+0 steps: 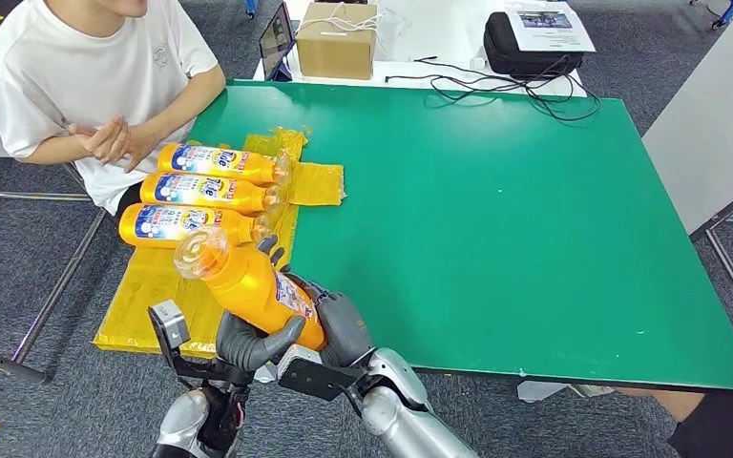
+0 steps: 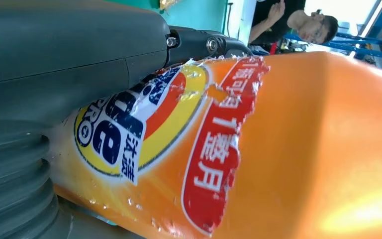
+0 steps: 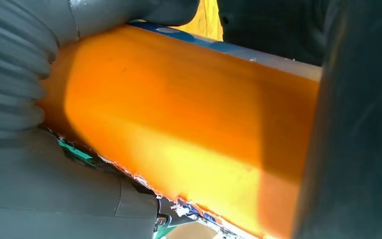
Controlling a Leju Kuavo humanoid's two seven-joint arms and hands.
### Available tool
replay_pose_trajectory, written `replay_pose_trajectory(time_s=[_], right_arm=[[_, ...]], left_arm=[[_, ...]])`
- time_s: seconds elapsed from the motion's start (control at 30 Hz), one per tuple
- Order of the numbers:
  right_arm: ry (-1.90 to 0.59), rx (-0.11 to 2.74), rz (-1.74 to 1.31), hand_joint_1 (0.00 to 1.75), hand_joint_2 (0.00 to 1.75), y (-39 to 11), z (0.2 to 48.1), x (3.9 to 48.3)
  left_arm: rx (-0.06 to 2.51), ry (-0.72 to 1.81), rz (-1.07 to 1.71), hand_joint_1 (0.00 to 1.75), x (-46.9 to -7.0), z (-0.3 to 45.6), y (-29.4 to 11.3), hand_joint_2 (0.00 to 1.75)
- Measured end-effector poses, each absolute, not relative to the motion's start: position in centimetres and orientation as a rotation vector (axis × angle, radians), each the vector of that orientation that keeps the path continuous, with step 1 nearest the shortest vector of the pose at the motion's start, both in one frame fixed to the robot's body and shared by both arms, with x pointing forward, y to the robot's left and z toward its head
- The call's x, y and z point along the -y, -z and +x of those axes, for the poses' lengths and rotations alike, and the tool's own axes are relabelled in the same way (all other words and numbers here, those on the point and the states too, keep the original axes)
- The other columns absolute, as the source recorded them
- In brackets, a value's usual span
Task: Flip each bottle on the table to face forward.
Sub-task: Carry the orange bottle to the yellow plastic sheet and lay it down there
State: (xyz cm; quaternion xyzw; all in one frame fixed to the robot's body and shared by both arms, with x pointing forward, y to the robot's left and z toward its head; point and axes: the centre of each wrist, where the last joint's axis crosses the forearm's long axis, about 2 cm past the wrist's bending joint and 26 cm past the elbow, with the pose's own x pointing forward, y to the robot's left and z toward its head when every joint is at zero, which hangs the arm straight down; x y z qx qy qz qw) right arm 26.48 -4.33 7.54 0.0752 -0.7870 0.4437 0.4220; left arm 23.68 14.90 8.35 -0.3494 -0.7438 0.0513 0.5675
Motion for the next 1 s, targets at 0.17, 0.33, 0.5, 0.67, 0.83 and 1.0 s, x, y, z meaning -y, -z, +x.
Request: replay_pose_trajectory(time_s=[0.17,0.33,0.5,0.67,0.83,1.0], right_arm=[[-1.098,1.937,0.395,0.0,0.44,-8.0,26.4,3.3],[-1.066,1.927,0.435,0.0,0.0,-8.0,26.1,3.0],[-1.011,1.95,0.42,0.0,0.0,-7.8,25.7,3.1],[-0.953,1.982,0.412,0.0,0.0,-7.7,25.4,3.6],[-0.932,1.996,0.404,0.0,0.0,-7.8,25.3,3.9],[-0.921,2.027,0.355,0.0,0.0,-7.6,24.8,4.4]], left_arm=[[1.762,-0.135,-0.963,1.75,-17.0,23.8,-7.7,1.75],[1.772,-0.104,-0.984,1.75,-17.7,24.3,-7.8,1.75],[1.766,-0.079,-0.982,1.75,-17.4,24.7,-8.1,1.75],[1.764,-0.057,-0.984,1.75,-16.6,25.2,-8.6,1.75],[1.765,-0.046,-0.988,1.75,-16.3,25.4,-8.8,1.75],[1.82,0.035,-0.793,1.75,-16.6,26.0,-9.0,1.75]])
